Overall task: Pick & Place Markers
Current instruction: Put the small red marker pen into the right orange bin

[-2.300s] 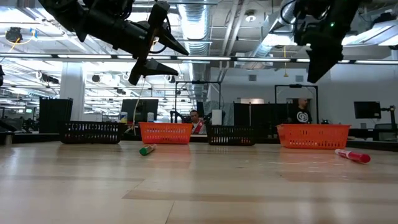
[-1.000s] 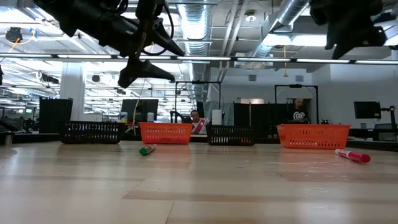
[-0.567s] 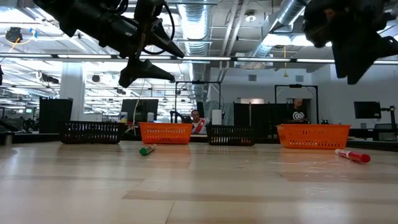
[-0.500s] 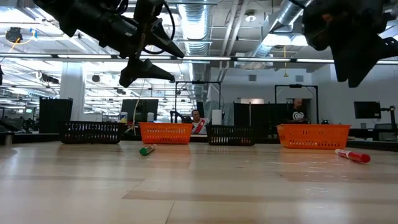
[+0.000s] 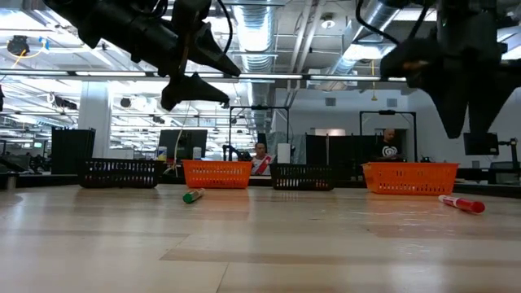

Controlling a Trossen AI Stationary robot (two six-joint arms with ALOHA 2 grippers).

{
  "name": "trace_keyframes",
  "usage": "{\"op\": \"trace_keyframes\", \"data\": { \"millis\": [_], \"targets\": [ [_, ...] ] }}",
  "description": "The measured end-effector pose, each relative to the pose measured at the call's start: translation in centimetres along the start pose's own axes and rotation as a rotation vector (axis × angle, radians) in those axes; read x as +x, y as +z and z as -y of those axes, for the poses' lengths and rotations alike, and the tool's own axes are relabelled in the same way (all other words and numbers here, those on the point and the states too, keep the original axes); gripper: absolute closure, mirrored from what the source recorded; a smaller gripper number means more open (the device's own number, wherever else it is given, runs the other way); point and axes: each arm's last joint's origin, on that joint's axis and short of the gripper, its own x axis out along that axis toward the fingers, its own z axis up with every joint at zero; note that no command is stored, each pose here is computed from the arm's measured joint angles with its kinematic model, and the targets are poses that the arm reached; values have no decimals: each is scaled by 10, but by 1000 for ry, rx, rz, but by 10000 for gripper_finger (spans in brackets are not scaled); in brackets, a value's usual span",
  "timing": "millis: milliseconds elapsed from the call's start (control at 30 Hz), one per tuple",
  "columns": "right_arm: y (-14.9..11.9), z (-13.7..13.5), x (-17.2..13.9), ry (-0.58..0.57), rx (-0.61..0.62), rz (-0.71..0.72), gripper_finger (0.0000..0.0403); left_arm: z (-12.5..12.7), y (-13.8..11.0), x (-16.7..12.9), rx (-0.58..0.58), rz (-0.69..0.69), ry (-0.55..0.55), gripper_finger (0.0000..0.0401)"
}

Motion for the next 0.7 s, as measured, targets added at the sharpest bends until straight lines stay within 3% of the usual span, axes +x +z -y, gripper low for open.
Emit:
{"op": "trace_keyframes", "data": {
  "millis": [300,700],
  "targets": [
    [-2,-18,25,-13,90,-19,274,1,1,0,85,6,-9,147],
    [4,-26,61,-156,136,2,274,4,-1,-1,88,-18,-53,147]
  ]
}}
